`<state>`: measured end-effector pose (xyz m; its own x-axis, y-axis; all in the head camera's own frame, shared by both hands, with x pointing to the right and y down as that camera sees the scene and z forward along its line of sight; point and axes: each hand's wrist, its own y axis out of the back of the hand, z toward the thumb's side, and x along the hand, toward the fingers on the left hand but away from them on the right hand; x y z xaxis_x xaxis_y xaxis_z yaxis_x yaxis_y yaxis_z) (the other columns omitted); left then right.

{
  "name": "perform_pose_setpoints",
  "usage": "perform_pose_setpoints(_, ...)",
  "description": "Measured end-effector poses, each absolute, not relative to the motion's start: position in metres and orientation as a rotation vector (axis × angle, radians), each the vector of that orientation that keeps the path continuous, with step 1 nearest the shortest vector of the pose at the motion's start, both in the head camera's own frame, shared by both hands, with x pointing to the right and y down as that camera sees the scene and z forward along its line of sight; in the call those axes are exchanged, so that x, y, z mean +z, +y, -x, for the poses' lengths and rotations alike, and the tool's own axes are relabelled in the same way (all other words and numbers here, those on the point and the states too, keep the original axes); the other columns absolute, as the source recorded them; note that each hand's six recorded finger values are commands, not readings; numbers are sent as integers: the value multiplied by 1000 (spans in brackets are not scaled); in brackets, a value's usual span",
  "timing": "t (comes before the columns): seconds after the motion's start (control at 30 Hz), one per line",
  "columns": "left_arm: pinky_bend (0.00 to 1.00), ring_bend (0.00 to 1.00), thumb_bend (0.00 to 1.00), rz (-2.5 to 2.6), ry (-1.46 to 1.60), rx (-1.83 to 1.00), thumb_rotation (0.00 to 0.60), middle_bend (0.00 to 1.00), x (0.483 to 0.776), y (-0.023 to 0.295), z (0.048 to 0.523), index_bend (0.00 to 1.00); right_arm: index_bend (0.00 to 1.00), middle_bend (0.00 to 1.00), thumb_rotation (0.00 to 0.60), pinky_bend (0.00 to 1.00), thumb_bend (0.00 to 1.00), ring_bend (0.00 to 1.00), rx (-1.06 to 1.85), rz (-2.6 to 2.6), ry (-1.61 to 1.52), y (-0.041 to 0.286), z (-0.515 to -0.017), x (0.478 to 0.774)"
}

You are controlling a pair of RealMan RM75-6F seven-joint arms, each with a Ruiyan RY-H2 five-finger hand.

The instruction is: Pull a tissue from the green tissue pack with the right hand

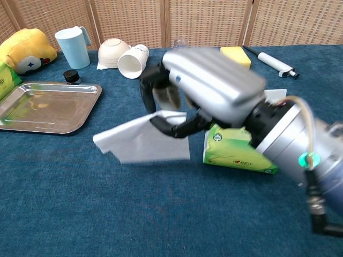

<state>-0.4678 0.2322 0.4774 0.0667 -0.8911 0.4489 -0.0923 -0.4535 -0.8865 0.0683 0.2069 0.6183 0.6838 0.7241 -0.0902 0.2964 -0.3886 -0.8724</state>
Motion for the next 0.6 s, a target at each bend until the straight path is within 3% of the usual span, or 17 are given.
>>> perform_pose_setpoints(0.03,0,0,0,1652,998,-1458,600,0,477,232,468,0,182,306,600,461,343,290,607,1983,-777,209,-67,627)
perform_pose_setpoints(0.1,0,0,0,1652,1003,-1458,600,0,476,232,469,0,9,111,600,350,167,124,641,2009,-740,214,-66,642)
perform_pose_setpoints(0.17,0,0,0,1650,1006,-1463,600,0,476,231,471,0,0,16,600,291,44,25,668,2042,-695,219,-67,651)
perform_pose_setpoints(0.3,0,0,0,1656,1000,-1470,600,0,478,231,472,0,0,0,600,241,0,0,710,2103,-620,224,-74,658)
perform_pose_setpoints(0.6,0,0,0,1659,998,-1464,600,0,477,232,469,0,0,0,600,237,0,0,711,2045,-645,216,-107,621)
